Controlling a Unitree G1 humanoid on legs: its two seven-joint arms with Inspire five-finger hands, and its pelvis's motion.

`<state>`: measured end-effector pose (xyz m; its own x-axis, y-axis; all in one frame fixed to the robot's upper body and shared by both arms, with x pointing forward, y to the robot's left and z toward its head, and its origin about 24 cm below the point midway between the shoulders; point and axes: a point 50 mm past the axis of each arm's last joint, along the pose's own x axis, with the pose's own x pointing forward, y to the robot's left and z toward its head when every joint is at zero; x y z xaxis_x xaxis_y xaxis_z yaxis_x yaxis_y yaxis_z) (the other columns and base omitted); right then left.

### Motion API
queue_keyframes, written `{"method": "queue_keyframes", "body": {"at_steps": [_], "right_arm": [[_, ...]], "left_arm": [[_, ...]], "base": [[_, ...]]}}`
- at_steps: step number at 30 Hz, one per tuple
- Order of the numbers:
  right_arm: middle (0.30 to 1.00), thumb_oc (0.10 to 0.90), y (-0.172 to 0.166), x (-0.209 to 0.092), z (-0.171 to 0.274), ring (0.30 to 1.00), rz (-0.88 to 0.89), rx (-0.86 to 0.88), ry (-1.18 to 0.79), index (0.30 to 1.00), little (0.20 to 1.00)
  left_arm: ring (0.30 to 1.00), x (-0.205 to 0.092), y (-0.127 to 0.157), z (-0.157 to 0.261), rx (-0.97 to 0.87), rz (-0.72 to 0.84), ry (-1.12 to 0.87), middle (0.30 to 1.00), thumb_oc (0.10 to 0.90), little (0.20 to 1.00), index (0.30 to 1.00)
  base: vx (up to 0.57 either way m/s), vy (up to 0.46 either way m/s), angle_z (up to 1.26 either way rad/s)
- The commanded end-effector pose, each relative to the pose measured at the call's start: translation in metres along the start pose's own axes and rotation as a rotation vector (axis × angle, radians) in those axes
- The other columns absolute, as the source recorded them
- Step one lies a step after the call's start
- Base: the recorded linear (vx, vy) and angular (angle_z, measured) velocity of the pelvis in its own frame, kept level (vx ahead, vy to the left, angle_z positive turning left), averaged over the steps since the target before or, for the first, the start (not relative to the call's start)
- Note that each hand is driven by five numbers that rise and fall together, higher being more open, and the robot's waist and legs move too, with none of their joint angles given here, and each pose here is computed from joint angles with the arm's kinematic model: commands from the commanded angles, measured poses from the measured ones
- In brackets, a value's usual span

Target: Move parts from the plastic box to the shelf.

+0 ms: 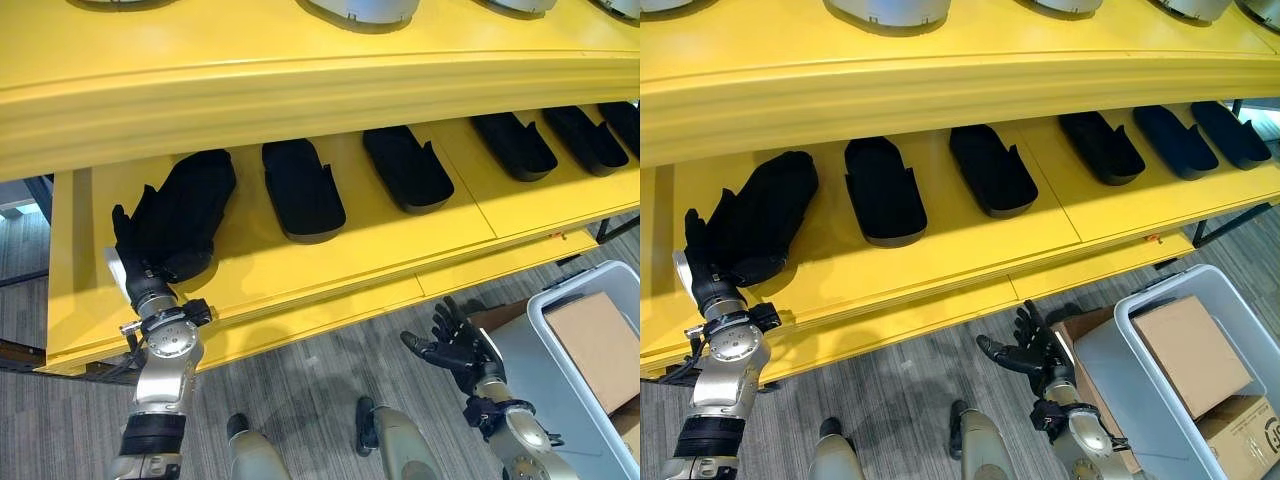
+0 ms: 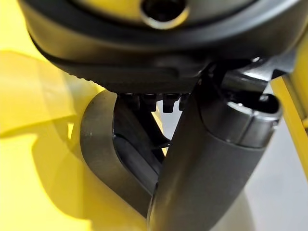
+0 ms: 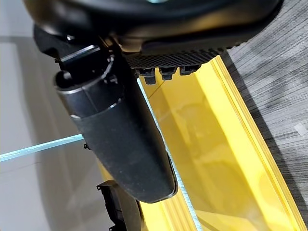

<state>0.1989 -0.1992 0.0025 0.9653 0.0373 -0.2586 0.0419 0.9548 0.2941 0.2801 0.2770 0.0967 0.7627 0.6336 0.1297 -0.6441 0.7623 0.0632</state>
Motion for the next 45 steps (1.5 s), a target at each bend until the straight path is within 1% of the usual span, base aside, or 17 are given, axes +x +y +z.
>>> {"method": "queue_keyframes", "body": {"at_steps": [1,2,4,10,14,16,18,24,26,32,38,45], "right_arm": [[1.000,0.900,0.012,0.001,0.053,1.000,0.062,-0.005,-0.267,1.000,1.000],[1.000,0.900,0.011,0.001,0.054,1.000,0.059,-0.004,-0.269,1.000,1.000],[1.000,0.900,0.011,0.001,0.051,1.000,0.057,0.000,-0.259,1.000,1.000],[1.000,0.900,0.010,-0.001,0.047,1.000,0.056,0.006,-0.234,1.000,1.000],[1.000,0.900,0.011,-0.002,0.045,1.000,0.059,0.007,-0.221,1.000,1.000],[1.000,0.900,0.011,-0.002,0.045,1.000,0.057,0.010,-0.221,1.000,1.000],[1.000,0.900,0.012,-0.002,0.043,1.000,0.059,0.006,-0.213,1.000,1.000],[1.000,0.900,0.015,-0.001,0.043,1.000,0.071,0.003,-0.207,1.000,1.000],[1.000,0.900,0.017,-0.001,0.042,1.000,0.073,0.007,-0.204,1.000,1.000],[1.000,0.900,0.017,-0.002,0.040,1.000,0.073,0.004,-0.195,1.000,1.000],[1.000,0.900,0.017,-0.003,0.040,1.000,0.078,0.005,-0.194,1.000,1.000],[1.000,0.900,0.013,-0.003,0.039,1.000,0.065,-0.003,-0.192,1.000,1.000]], "left_arm": [[1.000,-0.001,-0.004,-0.002,-0.112,-0.058,0.029,1.000,0.900,1.000,1.000],[1.000,-0.002,-0.006,-0.004,-0.159,-0.066,0.054,1.000,0.900,1.000,1.000],[1.000,-0.002,-0.011,-0.009,-0.173,-0.084,0.086,1.000,0.900,1.000,1.000],[1.000,0.006,-0.017,-0.025,-0.065,-0.100,0.166,1.000,0.900,1.000,1.000],[1.000,0.010,-0.020,-0.033,-0.056,-0.085,0.213,1.000,0.900,1.000,1.000],[1.000,0.009,-0.024,-0.034,-0.112,-0.083,0.236,1.000,0.900,1.000,1.000],[1.000,0.007,-0.026,-0.043,-0.164,-0.072,0.301,1.000,0.900,1.000,1.000],[1.000,0.006,-0.031,-0.052,-0.240,-0.056,0.374,1.000,0.900,1.000,1.000],[1.000,0.001,-0.032,-0.059,-0.372,-0.010,0.441,1.000,0.900,1.000,1.000],[1.000,-0.002,-0.033,-0.065,-0.407,0.006,0.474,1.000,0.900,1.000,1.000],[1.000,-0.003,-0.032,-0.065,-0.384,-0.009,0.466,1.000,0.900,1.000,1.000],[1.000,-0.005,-0.022,-0.067,-0.318,-0.036,0.443,1.000,0.900,1.000,1.000]], "base": [[0.00,0.000,0.00],[0.00,0.000,0.00],[0.00,0.000,0.00],[0.01,0.001,0.00],[0.03,0.002,0.00],[0.00,0.000,0.00],[0.00,0.000,0.00],[0.00,0.000,0.00],[0.02,-0.002,-0.04],[0.01,0.000,-0.02],[0.00,0.000,0.00],[0.00,0.000,0.00]]}}
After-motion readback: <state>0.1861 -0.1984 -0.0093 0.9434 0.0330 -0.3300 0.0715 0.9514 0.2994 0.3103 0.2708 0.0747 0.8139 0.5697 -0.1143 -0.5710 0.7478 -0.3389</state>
